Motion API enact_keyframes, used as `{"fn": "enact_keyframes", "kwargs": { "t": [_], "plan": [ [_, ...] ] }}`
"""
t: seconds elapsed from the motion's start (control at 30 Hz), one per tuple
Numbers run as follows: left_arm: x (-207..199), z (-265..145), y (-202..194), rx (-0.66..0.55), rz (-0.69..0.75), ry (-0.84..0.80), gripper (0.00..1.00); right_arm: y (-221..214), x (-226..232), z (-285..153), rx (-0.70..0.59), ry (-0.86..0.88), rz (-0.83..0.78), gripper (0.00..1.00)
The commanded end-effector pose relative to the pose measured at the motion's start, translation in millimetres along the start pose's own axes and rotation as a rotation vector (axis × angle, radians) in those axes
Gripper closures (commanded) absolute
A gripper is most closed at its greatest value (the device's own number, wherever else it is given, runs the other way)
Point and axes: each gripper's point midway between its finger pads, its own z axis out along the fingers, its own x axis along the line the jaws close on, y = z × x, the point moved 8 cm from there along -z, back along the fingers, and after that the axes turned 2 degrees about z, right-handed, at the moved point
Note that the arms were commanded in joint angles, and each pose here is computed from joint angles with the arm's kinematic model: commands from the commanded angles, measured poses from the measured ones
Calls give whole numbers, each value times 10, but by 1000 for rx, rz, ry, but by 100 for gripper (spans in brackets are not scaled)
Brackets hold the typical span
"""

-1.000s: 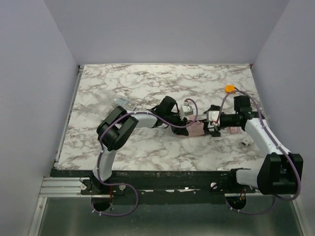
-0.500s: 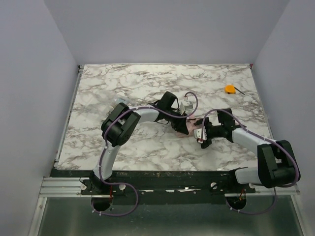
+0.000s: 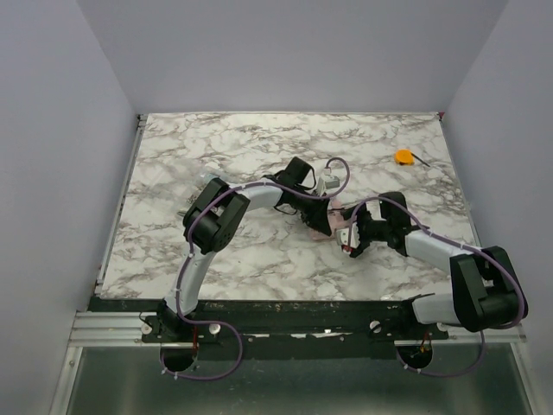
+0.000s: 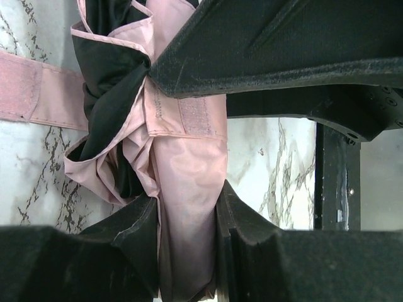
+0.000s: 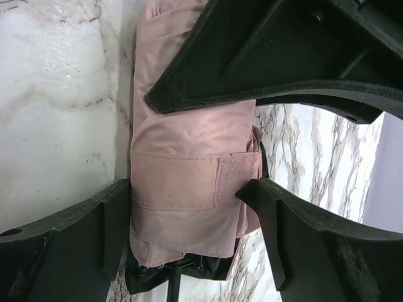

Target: Put away the umbrella

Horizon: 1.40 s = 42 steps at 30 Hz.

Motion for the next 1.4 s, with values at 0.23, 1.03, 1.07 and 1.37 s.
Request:
{"fn": "enact_keyframes", "kwargs": {
  "t": [0.23,1.03,1.07,1.37],
  "plan": [
    [72,165,-1208,361,-399,59,100,-365,439,62,236,183,137,28],
    [-842,-945,-460,-577,459,559,1,-56,697,-111,190,825,767,74],
    [-872,-963,-490,-598,480,552,2,-46,710,-111,187,851,797,74],
    [-1225,-454,-685,-315,861,548,2,-107,856,-44,263,985,965,75]
  ]
}}
